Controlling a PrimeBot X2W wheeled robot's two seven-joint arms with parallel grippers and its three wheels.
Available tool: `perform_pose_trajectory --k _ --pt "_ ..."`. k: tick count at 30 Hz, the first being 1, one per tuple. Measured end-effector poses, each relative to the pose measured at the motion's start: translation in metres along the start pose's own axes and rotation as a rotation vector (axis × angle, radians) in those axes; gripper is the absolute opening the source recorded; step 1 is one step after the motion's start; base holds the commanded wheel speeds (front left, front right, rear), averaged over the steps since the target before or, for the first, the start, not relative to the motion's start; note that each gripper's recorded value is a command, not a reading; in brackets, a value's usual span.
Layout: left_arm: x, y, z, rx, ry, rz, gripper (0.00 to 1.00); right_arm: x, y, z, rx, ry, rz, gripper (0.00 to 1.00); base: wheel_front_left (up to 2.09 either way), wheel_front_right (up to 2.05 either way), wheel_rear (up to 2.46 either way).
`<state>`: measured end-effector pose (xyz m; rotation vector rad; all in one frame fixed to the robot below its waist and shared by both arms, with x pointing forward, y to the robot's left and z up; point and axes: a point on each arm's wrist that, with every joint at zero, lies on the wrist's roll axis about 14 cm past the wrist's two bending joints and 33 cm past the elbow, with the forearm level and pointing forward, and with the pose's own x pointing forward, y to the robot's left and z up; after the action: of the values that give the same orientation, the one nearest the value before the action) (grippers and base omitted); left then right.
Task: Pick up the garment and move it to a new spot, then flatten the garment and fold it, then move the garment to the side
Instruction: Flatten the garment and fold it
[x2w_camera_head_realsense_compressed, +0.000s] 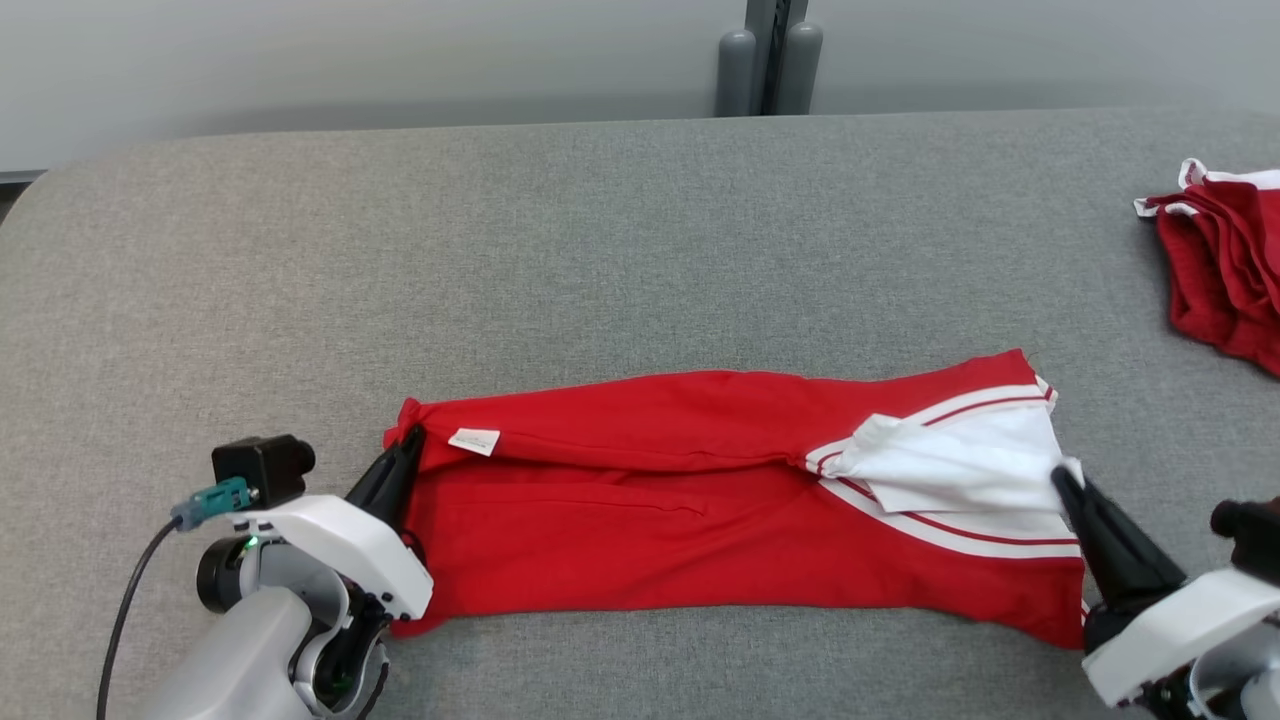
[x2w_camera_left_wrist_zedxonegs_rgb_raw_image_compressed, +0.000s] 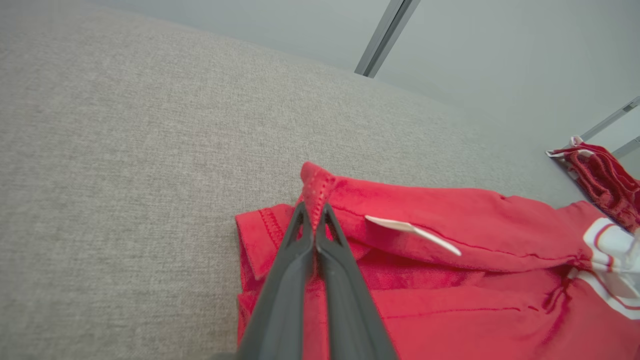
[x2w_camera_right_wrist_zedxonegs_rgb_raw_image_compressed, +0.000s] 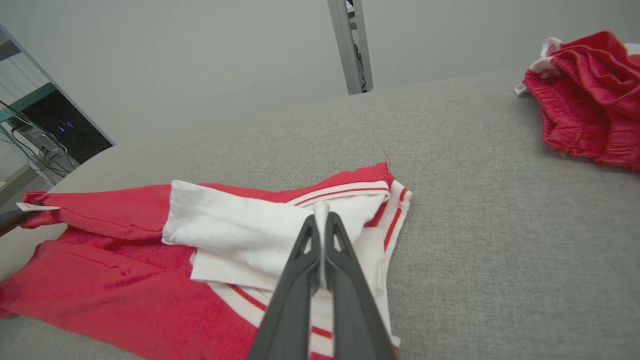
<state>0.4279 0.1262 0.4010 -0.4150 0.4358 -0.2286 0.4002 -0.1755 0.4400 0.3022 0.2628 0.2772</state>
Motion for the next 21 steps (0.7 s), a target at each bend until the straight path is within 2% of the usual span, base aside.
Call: perform_pose_trajectory --k 2,3,4,9,13,21 --pt "-0.004 0.0 -0.005 -0.006 0.001 0.005 0.0 -0.006 0.002 -0.007 0.01 0.027 -0.008 0.0 0.0 0.0 0.0" --pt "-0.006 0.003 -0.006 0.006 -0.007 0.016 0.9 -0.011 0.003 -0.012 0.008 0.043 -0.02 1.0 0.0 0.0 0.0" --pt "-0.007 0.003 -0.004 0.01 -0.017 0.018 1.0 -0.012 0.003 -0.011 0.005 0.042 -0.026 1.0 0.0 0.0 0.0" --pt "-0.012 0.003 0.013 0.016 -0.092 0.027 1.0 -0.016 0.004 -0.003 -0.011 0.027 -0.042 1.0 0.0 0.0 0.0" --pt "-0.02 0.009 0.054 0.017 -0.235 0.055 1.0 -0.015 0.003 0.006 -0.033 0.015 -0.051 1.0 0.0 0.0 0.0" --pt "-0.056 0.027 0.085 0.07 -0.417 0.153 1.0 0.0 -0.009 0.013 -0.097 0.051 -0.087 1.0 0.0 0.0 0.0"
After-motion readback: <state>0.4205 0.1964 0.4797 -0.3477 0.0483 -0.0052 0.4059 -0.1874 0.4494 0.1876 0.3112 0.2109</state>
